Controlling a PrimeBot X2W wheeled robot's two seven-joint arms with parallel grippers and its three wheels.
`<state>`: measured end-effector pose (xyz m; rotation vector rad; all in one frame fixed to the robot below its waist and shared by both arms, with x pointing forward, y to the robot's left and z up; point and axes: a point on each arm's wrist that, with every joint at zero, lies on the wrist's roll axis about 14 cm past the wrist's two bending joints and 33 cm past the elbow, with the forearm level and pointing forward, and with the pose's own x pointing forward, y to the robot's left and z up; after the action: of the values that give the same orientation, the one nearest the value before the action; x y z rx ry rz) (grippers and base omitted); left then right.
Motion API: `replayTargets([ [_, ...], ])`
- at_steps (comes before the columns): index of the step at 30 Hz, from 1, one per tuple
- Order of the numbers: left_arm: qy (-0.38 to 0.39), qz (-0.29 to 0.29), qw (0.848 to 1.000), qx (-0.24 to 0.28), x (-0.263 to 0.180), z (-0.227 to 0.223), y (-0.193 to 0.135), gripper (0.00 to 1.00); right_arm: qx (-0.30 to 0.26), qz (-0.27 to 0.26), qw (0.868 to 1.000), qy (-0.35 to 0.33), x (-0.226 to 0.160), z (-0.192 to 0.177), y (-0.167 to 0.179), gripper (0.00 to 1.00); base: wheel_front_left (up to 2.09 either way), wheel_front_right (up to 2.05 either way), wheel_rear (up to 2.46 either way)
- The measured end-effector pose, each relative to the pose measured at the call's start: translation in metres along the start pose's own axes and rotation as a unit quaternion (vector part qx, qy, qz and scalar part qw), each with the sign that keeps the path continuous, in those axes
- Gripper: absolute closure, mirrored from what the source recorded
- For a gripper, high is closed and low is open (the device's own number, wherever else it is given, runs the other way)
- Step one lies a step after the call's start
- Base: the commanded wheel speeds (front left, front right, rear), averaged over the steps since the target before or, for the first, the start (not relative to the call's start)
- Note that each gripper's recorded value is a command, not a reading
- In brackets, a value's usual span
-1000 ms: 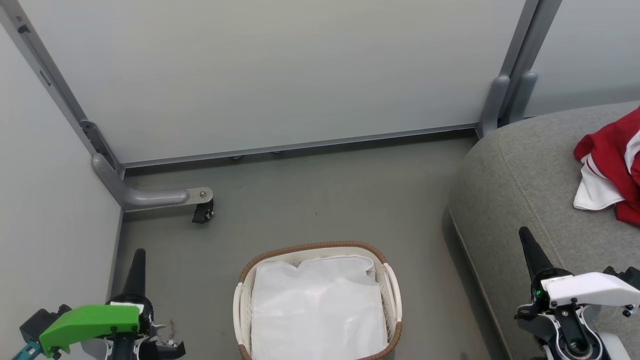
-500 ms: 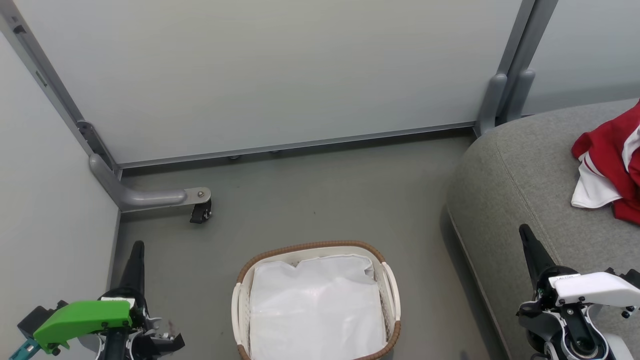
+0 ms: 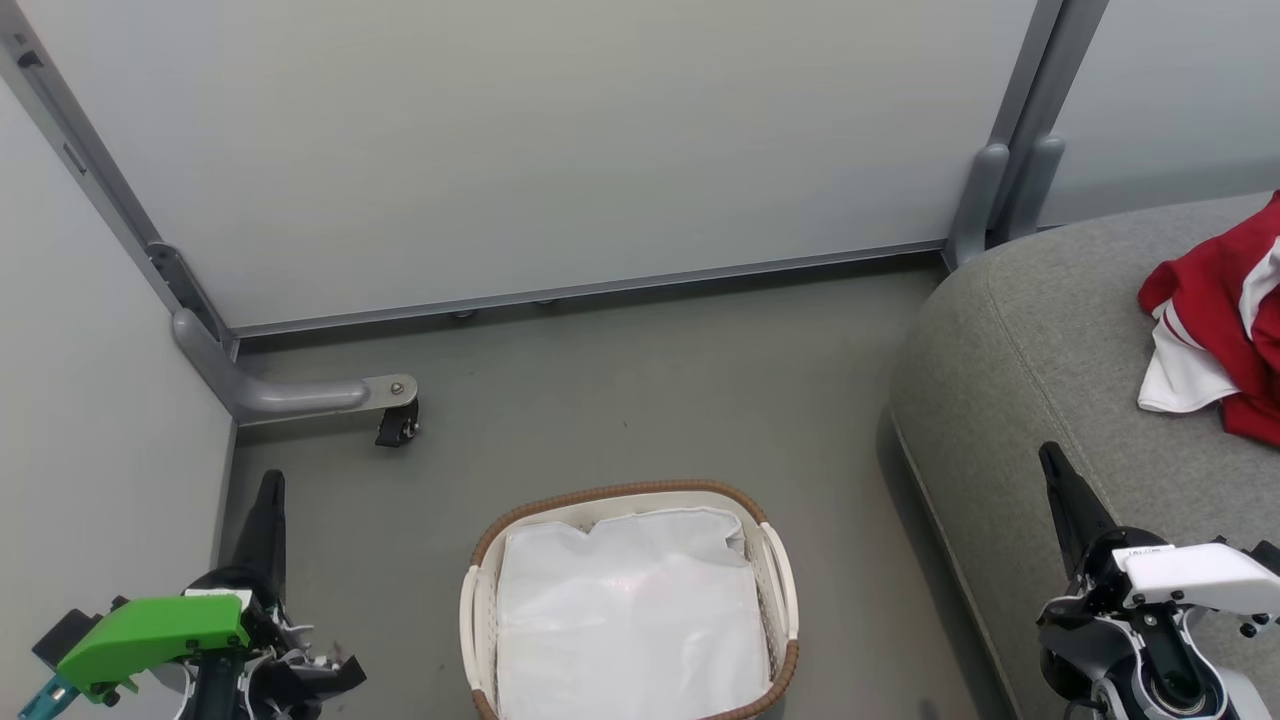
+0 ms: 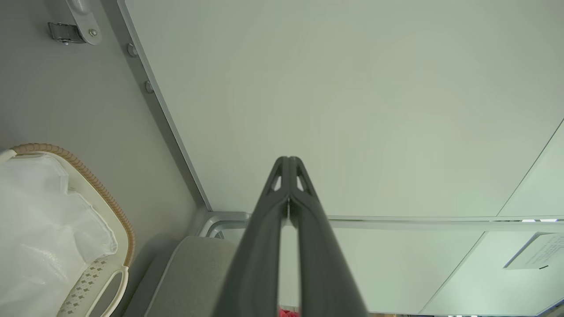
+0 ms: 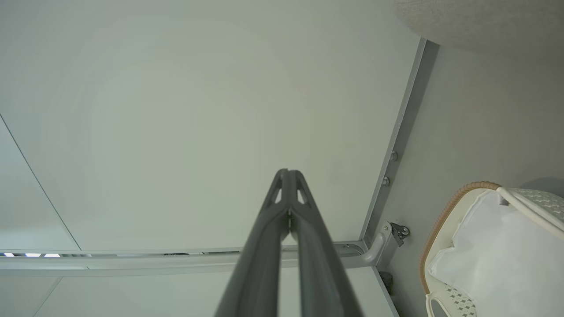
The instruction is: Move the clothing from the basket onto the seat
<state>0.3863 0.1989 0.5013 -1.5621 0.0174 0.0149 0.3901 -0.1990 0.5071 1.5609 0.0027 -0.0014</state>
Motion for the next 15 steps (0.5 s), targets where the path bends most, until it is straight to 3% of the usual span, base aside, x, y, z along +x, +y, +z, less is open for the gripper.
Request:
replayTargets([
  [15, 0.000, -0.004, 1.000, -0.007, 0.0011, 0.0002, -0.0025, 1.00, 0.007, 0.002, 1.000, 0.001, -0.0002, 0.0001, 0.0007, 1.00, 0.00, 0.00, 0.00],
])
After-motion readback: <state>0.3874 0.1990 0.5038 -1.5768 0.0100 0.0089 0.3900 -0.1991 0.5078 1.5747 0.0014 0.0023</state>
